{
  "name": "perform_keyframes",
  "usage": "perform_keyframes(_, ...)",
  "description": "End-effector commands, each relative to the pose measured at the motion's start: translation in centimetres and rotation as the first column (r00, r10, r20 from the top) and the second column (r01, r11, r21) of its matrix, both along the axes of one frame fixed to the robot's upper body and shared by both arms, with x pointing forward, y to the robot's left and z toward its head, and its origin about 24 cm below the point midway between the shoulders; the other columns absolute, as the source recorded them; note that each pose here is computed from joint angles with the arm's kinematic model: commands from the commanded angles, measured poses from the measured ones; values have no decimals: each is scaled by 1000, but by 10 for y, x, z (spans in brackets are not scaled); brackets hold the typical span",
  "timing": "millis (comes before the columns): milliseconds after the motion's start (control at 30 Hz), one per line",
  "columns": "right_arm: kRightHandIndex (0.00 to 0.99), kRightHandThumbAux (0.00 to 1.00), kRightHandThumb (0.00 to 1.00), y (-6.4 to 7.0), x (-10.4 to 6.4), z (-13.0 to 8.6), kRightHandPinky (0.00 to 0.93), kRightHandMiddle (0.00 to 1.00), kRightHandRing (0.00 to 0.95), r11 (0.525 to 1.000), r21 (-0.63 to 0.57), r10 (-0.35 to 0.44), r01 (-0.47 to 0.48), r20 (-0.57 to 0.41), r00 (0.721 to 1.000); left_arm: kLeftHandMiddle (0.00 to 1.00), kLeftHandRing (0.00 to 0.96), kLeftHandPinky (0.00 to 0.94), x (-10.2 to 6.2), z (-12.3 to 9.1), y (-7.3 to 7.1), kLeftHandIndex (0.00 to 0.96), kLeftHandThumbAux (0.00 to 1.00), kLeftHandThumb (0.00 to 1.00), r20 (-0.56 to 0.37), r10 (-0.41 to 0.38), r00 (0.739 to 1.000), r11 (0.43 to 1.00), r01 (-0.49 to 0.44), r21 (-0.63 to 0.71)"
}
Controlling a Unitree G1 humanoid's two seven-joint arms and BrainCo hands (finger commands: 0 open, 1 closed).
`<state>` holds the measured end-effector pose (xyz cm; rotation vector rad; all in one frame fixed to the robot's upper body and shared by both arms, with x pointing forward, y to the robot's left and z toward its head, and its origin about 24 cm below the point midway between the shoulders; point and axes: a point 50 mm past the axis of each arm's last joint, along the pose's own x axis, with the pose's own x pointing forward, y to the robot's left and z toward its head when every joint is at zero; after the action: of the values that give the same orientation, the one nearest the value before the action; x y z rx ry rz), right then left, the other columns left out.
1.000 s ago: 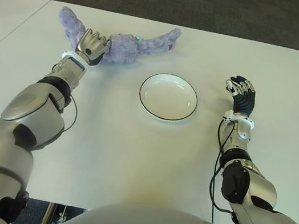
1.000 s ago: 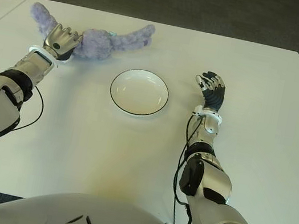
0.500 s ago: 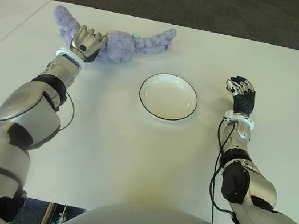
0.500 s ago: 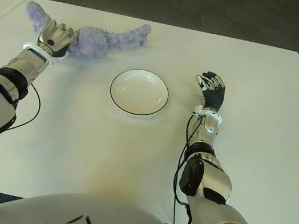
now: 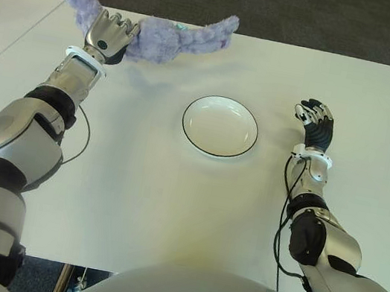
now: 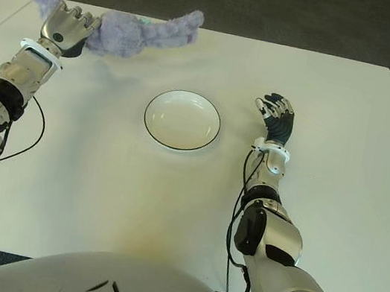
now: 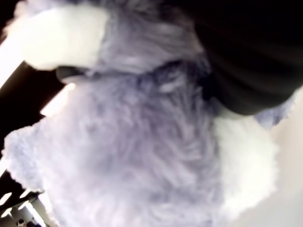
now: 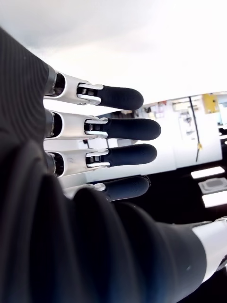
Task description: Put the doll into the plate.
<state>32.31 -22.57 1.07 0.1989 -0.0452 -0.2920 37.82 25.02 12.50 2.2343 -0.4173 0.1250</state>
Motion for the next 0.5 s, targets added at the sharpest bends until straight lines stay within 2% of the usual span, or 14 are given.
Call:
perform_keyframes(33,318,818,82,35,-89,-108,367,361,385,975,209,27,71,-435,900,830,851,870,-3,23,-19,442,699,727,149,-113,982,992,120,-39)
perform_keyframes(500,322,820,54,35,-89,-108,346,366,376,977,201,26,70,-437,899,825,833,859,-9,39,-33,443,695,731,216,-177,960,974,202,-99)
